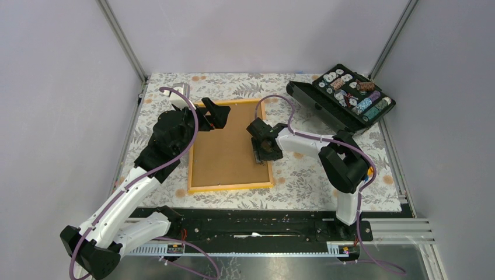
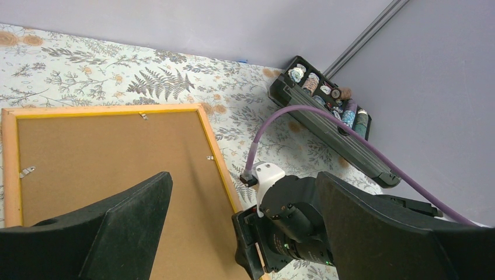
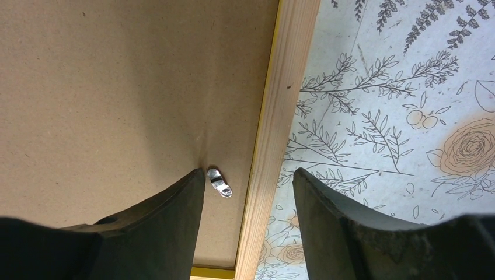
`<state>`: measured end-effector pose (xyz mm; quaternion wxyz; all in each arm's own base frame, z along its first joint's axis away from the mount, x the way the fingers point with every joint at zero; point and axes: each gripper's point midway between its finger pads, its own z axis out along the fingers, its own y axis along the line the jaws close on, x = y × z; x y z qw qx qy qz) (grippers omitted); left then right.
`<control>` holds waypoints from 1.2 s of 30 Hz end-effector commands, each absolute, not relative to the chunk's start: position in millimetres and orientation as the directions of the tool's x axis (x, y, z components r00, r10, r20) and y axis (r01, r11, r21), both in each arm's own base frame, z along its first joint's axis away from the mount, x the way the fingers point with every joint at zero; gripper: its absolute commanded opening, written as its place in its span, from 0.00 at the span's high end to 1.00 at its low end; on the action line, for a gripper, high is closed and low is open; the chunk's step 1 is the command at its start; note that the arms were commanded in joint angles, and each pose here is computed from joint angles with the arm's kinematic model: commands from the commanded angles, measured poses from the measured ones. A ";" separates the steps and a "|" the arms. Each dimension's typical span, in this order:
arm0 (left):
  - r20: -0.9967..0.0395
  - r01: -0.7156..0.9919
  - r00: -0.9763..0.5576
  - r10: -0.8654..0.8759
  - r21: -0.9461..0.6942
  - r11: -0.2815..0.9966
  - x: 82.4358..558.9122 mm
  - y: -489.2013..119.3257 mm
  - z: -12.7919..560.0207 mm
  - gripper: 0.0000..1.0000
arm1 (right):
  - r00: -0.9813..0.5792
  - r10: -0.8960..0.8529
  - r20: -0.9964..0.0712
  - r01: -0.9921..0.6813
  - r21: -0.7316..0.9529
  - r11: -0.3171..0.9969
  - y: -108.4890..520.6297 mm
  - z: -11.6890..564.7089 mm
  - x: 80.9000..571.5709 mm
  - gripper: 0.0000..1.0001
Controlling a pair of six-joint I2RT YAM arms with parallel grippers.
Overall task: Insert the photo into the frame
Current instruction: Install the photo frame at the center of the board.
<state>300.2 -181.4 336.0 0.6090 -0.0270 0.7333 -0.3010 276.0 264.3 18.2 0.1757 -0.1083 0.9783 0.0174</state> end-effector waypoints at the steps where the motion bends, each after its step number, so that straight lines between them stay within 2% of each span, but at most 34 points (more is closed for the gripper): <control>1: -0.879 0.351 -0.200 -0.433 -0.477 0.806 300.6 -179.1 353.7 0.02 | -0.917 -0.212 -0.337 -0.198 -0.074 0.977 252.4 11.4 273.3 0.39; 7: -0.879 0.349 -0.202 -0.432 -0.477 0.807 301.3 -179.4 352.6 0.02 | -0.929 -0.189 -0.318 -0.189 -0.032 0.981 260.0 4.6 269.1 0.68; 14: -0.879 0.348 -0.204 -0.431 -0.476 0.807 301.7 -179.6 351.3 0.02 | -0.931 -0.171 -0.322 -0.171 -0.029 0.985 260.7 3.1 269.6 0.84; 16: -0.879 0.349 -0.205 -0.430 -0.476 0.807 301.6 -179.9 351.2 0.02 | -0.925 -0.175 -0.336 -0.175 -0.031 0.984 261.8 9.8 273.9 0.82; 18: -0.879 0.348 -0.205 -0.430 -0.476 0.807 301.9 -179.9 351.2 0.02 | -0.918 -0.180 -0.354 -0.181 -0.031 0.983 263.0 19.7 277.3 0.75; 22: -0.879 0.349 -0.204 -0.430 -0.476 0.807 301.5 -179.6 351.5 0.02 | -0.904 -0.179 -0.389 -0.183 -0.026 0.983 261.1 41.3 279.3 0.48; 24: -0.880 0.348 -0.204 -0.430 -0.476 0.808 301.8 -179.4 351.3 0.02 | -0.904 -0.169 -0.393 -0.181 -0.007 0.983 259.5 47.5 274.6 0.39; 26: -0.878 0.350 -0.203 -0.432 -0.478 0.806 301.3 -179.7 352.5 0.02 | -0.911 -0.163 -0.378 -0.185 0.021 0.983 259.2 47.6 264.5 0.34; 30: -0.878 0.353 -0.205 -0.433 -0.479 0.803 300.9 -180.1 352.7 0.02 | -0.924 -0.165 -0.346 -0.207 0.088 0.974 262.5 37.6 245.6 0.36; 36: -0.877 0.350 -0.207 -0.433 -0.480 0.805 301.5 -180.0 351.4 0.02 | -0.922 -0.199 -0.331 -0.231 0.058 0.971 252.7 21.1 239.3 0.49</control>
